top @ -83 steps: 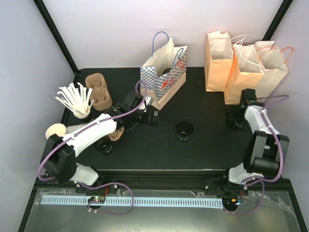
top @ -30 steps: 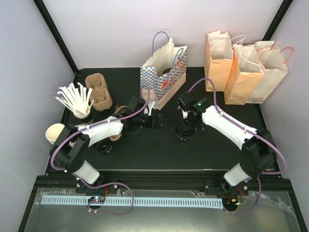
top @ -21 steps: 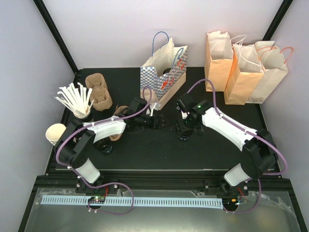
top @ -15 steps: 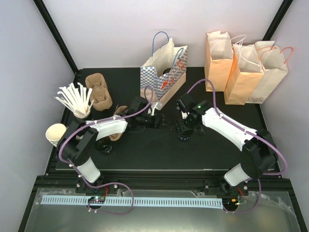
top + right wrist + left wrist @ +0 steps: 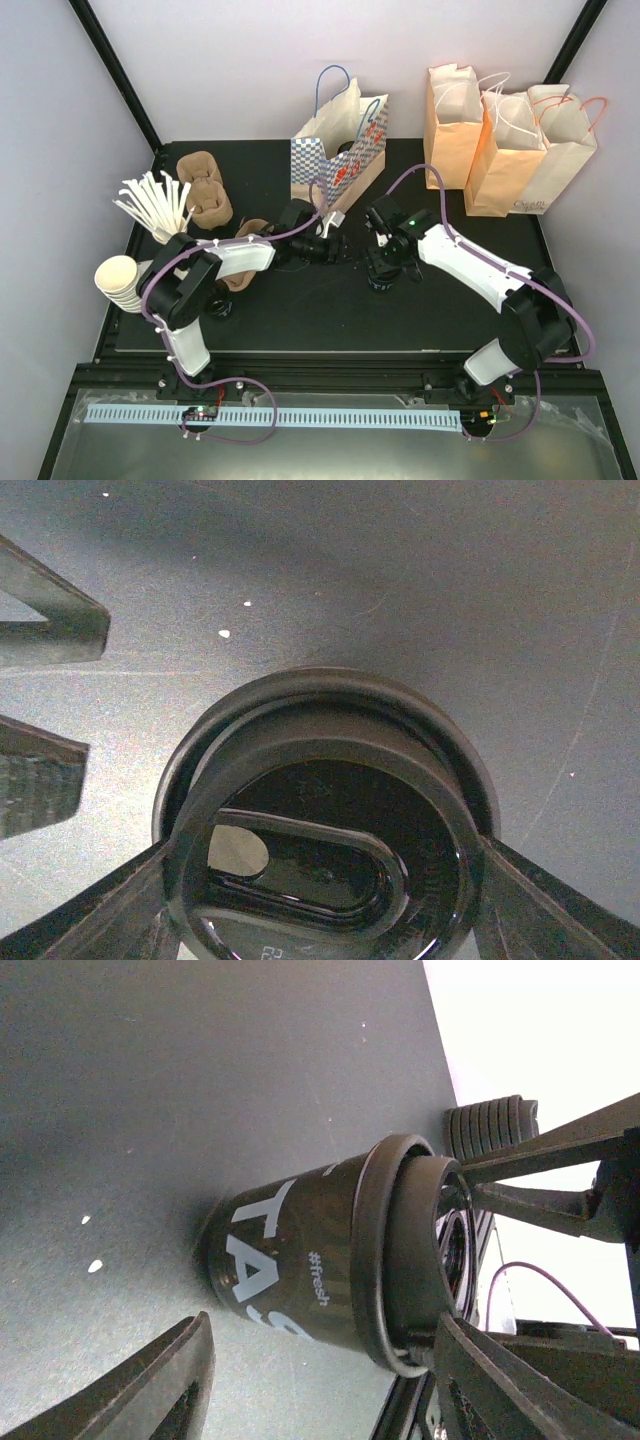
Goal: Pack the takeout coffee
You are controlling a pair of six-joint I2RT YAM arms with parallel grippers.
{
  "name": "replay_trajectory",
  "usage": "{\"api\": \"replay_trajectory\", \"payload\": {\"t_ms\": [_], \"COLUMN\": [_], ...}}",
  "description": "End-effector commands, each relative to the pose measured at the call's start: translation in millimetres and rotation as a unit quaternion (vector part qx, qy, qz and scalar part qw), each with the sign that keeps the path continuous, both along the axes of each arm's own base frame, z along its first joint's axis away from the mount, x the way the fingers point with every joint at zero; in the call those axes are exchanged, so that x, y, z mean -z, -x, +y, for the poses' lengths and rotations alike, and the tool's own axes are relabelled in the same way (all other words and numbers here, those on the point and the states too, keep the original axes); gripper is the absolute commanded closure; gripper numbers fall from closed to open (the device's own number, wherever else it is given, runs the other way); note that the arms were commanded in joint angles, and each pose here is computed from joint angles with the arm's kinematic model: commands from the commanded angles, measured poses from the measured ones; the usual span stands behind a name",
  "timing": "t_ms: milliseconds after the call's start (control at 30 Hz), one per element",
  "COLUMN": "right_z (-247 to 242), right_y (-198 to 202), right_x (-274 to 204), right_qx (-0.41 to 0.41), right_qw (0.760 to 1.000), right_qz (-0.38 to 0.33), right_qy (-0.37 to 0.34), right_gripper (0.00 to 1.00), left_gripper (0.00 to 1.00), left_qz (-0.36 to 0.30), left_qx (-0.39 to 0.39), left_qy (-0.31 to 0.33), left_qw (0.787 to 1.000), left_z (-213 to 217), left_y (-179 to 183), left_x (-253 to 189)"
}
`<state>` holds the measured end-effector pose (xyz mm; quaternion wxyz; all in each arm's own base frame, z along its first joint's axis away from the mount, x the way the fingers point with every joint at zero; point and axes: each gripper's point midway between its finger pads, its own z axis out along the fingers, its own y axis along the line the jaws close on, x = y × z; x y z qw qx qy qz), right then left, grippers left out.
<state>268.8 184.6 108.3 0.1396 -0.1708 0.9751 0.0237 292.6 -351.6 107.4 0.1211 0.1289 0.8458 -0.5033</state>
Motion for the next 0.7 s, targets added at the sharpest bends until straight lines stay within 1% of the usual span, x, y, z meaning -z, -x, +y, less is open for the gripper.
{"api": "replay_trajectory", "payload": {"t_ms": [0,100,267,500,667], "right_z": [-4,-3,-2,3,9], "right_y": [22,24,26,29,35], "right_x": [31,35,35,40,41], "right_qx": [-0.019,-0.022,-0.025,-0.030,-0.043], "right_qw": [0.998,0.998,0.998,0.997,0.995], "right_qz": [0.053,0.063,0.064,0.071,0.083], "right_qy": [0.015,0.014,0.008,-0.008,-0.026], "right_gripper": [0.26,0.28,0.28,0.29,0.30], "left_gripper": [0.37,0.38,0.40,0.47,0.50], "left_qz": [-0.021,-0.018,-0.011,-0.006,-0.005], "left_qx": [0.024,0.031,0.037,0.038,0.037], "left_qy": [0.036,0.040,0.039,0.040,0.053], "left_qw": [0.999,0.999,0.998,0.998,0.998], "left_z": [-19,-25,-33,-41,-47], "left_y": [-6,-6,-9,-18,-22], "left_x": [-20,-19,-13,-2,-2]}}
